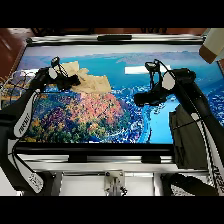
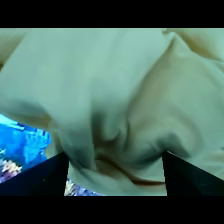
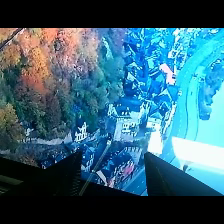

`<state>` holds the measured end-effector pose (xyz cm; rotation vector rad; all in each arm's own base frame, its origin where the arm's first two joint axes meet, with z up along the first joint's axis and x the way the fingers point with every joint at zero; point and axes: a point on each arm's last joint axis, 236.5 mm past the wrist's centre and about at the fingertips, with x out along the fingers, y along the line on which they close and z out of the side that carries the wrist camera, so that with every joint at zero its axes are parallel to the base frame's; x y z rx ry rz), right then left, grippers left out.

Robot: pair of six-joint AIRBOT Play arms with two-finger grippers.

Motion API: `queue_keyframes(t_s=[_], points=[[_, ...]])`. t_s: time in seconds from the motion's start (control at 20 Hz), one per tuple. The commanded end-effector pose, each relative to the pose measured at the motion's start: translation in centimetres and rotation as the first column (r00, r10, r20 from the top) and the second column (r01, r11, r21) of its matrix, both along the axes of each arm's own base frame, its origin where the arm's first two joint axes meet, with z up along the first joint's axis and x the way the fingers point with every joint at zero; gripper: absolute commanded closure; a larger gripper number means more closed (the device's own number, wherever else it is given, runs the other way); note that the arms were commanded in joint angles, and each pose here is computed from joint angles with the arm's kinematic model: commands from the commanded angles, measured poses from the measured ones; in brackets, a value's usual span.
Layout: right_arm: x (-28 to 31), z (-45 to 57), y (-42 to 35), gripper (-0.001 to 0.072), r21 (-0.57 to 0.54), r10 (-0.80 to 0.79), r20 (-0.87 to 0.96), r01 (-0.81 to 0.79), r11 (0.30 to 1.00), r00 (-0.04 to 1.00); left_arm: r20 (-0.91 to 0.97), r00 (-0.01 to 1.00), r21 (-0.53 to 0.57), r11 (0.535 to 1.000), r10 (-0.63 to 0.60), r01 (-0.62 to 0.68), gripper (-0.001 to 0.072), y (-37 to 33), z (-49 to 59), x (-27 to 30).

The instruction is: Fold the shirts.

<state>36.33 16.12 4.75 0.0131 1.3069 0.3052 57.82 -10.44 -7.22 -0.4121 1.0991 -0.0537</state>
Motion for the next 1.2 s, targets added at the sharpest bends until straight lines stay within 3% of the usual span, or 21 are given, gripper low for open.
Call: queue_keyframes(t_s=[0.0, 0.05, 0.1, 0.15, 0.2, 0.35, 0.5, 0.7, 0.85, 0.9, 1.0, 1.15], points=[[0.0, 0.0, 0.1, 0.0207, 0.003, 0.0, 0.001, 0.0, 1.0, 1.0, -0.059, 0.998, -0.086, 0.996, 0.015, -0.02, 0.0003, -1.6, -3.2, 0.6], [0.0, 0.0, 0.1, 0.0207, 0.003, 0.0, 0.001, 0.0, 1.0, 1.0, -0.062, 0.998, -0.086, 0.996, 0.015, -0.02, 0.0109, -1.6, -3.4, 0.6], [0.0, 0.0, 0.1, 0.0207, 0.003, 0.001, 0.001, -0.001, 1.0, 1.0, -0.059, 0.998, -0.086, 0.996, 0.015, -0.02, 0.0391, -1.5, -3.3, 0.7], [0.1, 0.1, 0.1, 0.0207, 0.003, 0.0, 0.002, 0.0, 1.0, 1.0, -0.041, 0.999, -0.091, 0.996, 0.011, -0.015, 0.0613, -1.6, -2.6, 1.1], [0.1, 0.1, 0.1, 0.0207, 0.004, 0.0, 0.004, 0.0, 1.0, 1.0, 0.002, 1.0, -0.094, 0.995, -0.026, 0.026, 0.0665, -2.1, -1.2, 1.8], [0.1, 0.1, 0.1, 0.0207, 0.004, 0.0, 0.002, 0.0, 1.0, 1.0, 0.281, 0.947, -0.094, 0.977, -0.157, 0.19, 0.0667, -5.2, 8.7, 5.2], [-0.4, -0.1, 0.0, 0.0207, -0.001, 0.001, -0.017, -0.001, 1.0, 1.0, 0.575, 0.769, 0.042, 0.948, -0.281, 0.316, 0.0667, -8.7, 23.2, 5.6], [-3.0, -0.3, -1.1, 0.0207, -0.045, 0.015, -0.115, -0.02, 0.999, 0.993, 0.781, 0.554, 0.109, 0.936, -0.288, 0.334, 0.0667, -10.7, 39.4, -1.3], [-3.9, 2.5, -3.2, 0.0207, -0.103, 0.009, -0.052, -0.015, 0.995, 0.999, 0.807, 0.455, 0.189, 0.894, -0.376, 0.405, 0.0667, -11.9, 46.1, -9.5], [-4.2, 4.0, -4.0, 0.0207, -0.118, 0.005, -0.007, -0.006, 0.993, 1.0, 0.787, 0.456, 0.206, 0.874, -0.415, 0.441, 0.0667, -12.2, 46.8, -12.4], [-5.0, 7.6, -6.3, 0.0207, -0.153, -0.021, 0.109, 0.037, 0.987, 0.994, 0.672, 0.593, 0.113, 0.852, -0.444, 0.511, 0.0668, -12.6, 44.4, -17.1], [-7.6, 11.3, -8.4, 0.0207, -0.176, -0.014, 0.193, 0.049, 0.983, 0.981, 0.363, 0.69, 0.068, 0.756, -0.627, 0.651, 0.0667, -14.4, 35.6, -23.3]])
